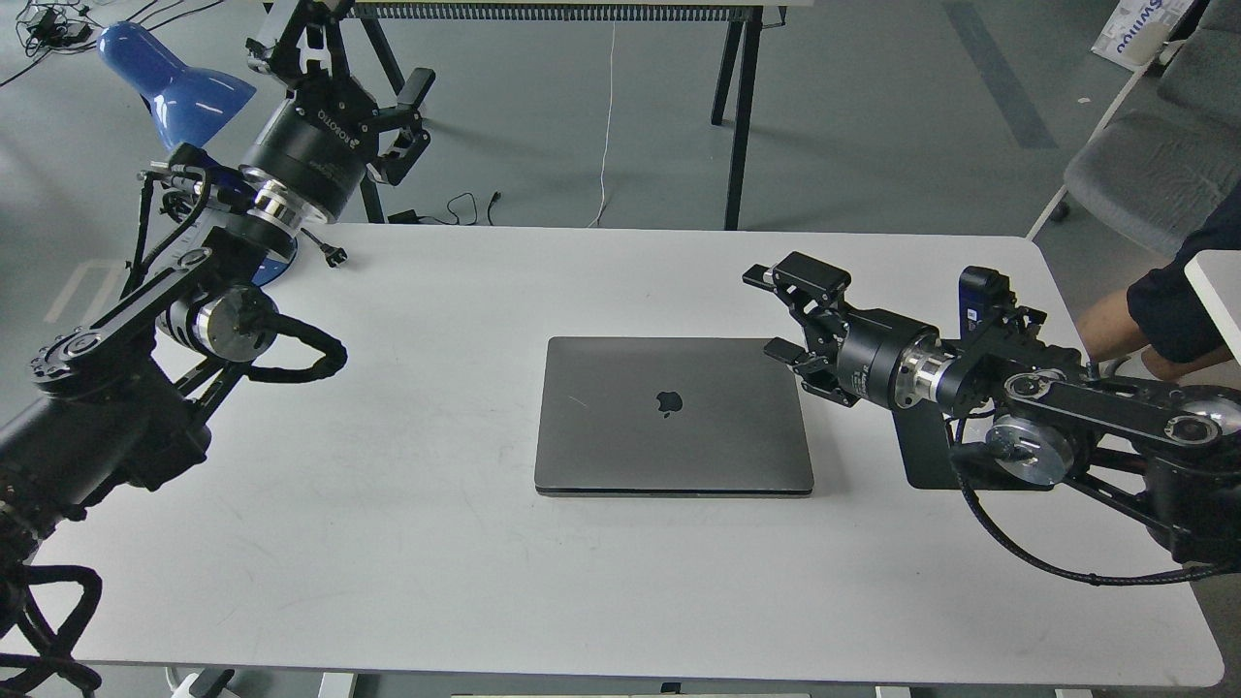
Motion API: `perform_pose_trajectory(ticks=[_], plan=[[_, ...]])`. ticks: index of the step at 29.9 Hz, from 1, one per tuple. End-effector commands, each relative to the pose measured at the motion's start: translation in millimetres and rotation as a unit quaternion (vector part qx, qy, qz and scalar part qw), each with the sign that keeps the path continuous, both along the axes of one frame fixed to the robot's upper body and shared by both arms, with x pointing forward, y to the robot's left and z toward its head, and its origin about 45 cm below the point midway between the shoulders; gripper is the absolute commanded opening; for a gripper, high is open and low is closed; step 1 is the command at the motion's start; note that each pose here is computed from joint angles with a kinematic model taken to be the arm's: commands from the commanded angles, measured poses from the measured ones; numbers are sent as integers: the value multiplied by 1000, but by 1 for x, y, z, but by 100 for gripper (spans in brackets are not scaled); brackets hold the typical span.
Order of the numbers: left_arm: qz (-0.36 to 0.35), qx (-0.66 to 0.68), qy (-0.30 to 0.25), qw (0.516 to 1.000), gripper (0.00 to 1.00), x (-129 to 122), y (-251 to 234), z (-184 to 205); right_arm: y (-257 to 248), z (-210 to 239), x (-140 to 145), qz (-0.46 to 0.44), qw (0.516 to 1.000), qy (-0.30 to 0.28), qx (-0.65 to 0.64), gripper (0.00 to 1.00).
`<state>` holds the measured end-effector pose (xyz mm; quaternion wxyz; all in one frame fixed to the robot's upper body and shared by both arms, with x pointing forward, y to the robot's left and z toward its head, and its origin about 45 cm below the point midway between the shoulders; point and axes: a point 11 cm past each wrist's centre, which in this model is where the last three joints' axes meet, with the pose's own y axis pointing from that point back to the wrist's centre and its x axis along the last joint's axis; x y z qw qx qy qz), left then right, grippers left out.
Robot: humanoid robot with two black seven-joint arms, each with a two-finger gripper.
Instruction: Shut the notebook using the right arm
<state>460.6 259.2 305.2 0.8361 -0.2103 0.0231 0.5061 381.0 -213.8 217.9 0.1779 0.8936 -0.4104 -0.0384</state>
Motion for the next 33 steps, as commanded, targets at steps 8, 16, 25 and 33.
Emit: perform_pose_trajectory(ticks=[8, 16, 25, 33], plan=[[0, 0, 0, 1000, 100, 0, 0, 0, -30, 70, 36, -44, 995, -78, 44, 100], [0, 0, 0, 1000, 100, 0, 0, 0, -65, 98, 62, -106, 987, -97, 65, 100], [0, 0, 0, 1000, 100, 0, 0, 0, -98, 112, 78, -172, 974, -98, 107, 100], [0, 0, 0, 1000, 100, 0, 0, 0, -120, 113, 84, -219, 961, -84, 149, 100]])
